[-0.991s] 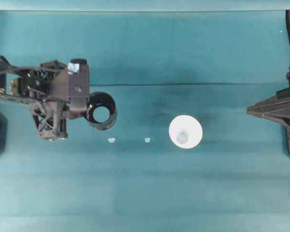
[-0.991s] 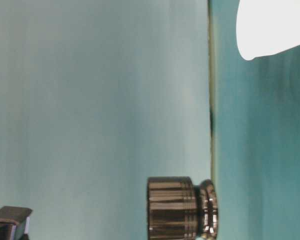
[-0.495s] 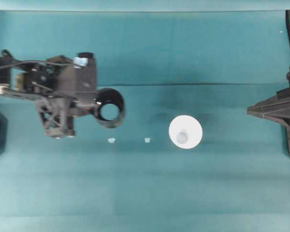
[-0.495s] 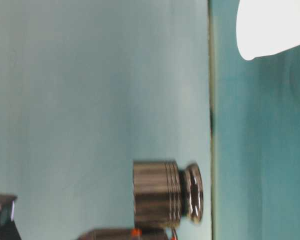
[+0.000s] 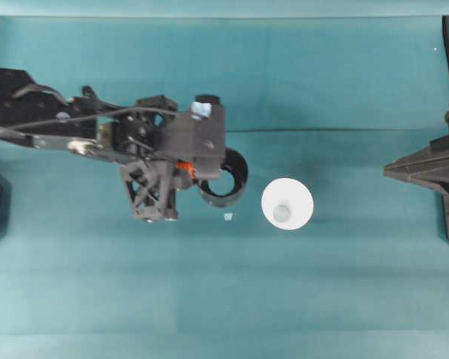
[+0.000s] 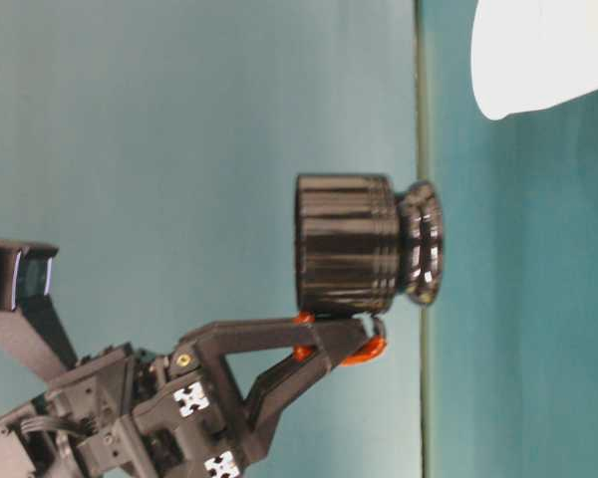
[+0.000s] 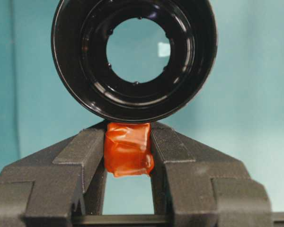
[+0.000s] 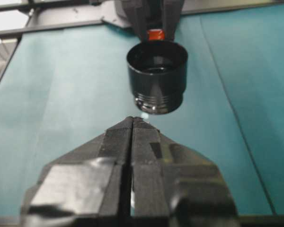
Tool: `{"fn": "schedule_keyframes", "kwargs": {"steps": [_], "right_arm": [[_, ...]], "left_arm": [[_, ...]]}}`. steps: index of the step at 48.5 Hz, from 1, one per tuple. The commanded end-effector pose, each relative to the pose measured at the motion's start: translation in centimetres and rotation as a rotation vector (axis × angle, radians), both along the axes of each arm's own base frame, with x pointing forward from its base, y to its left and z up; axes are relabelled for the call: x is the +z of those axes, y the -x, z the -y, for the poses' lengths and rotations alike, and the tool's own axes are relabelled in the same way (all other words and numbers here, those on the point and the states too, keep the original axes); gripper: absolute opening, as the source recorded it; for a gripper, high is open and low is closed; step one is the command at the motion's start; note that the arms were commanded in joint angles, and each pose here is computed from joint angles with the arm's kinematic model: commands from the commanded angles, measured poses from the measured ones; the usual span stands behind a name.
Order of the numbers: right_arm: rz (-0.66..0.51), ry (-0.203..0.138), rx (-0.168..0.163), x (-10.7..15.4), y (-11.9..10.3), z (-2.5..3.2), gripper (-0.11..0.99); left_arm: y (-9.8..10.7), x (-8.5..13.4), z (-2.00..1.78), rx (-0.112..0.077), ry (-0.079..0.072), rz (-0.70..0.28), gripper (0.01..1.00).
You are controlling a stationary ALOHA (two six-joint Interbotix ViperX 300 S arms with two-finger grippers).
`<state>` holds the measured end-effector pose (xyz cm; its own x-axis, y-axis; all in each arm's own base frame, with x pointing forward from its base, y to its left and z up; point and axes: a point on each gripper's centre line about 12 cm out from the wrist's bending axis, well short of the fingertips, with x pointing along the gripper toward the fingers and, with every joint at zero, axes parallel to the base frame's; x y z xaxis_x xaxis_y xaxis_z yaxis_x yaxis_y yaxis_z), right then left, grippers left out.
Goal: Put the paper cup into the moved red handle cup holder.
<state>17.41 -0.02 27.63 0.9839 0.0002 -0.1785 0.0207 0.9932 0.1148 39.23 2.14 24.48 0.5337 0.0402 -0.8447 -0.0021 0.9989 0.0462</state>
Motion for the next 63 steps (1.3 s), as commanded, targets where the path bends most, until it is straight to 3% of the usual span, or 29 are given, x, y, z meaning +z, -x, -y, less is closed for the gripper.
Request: {"fn": "schedule_keyframes", "kwargs": {"steps": [1, 6, 21, 32, 45, 63], "right_arm": [[0.012, -0.009, -0.003, 0.8, -0.1, 0.02, -0.11], [0.011, -0.008, -0.002, 0.8, 0.0, 0.02, -0.11], [0.011, -0.008, -0.002, 0.8, 0.0, 0.02, -0.11], [0.008, -0.008, -0.002, 0.7, 0.0, 0.02, -0.11], [0.006, -0.008, -0.002, 0.6, 0.0, 0.02, -0.11], [0.006, -0.008, -0.002, 0.6, 0.0, 0.02, -0.11]], "left_arm": [[-0.5, 0.9, 0.27, -0.007, -0.002, 0.041, 0.271], [-0.7, -0.3, 0.64, -0.016, -0.001, 0.043, 0.271], [-0.7, -4.8, 1.22, -0.028, 0.004, 0.012, 0.271], [-0.5, -6.5, 1.17, -0.028, 0.004, 0.008, 0.271], [-0.8, -9.3, 1.49, -0.038, 0.005, -0.008, 0.271], [-1.1, -10.1, 1.48, -0.042, 0.002, 0.005, 0.271]]}}
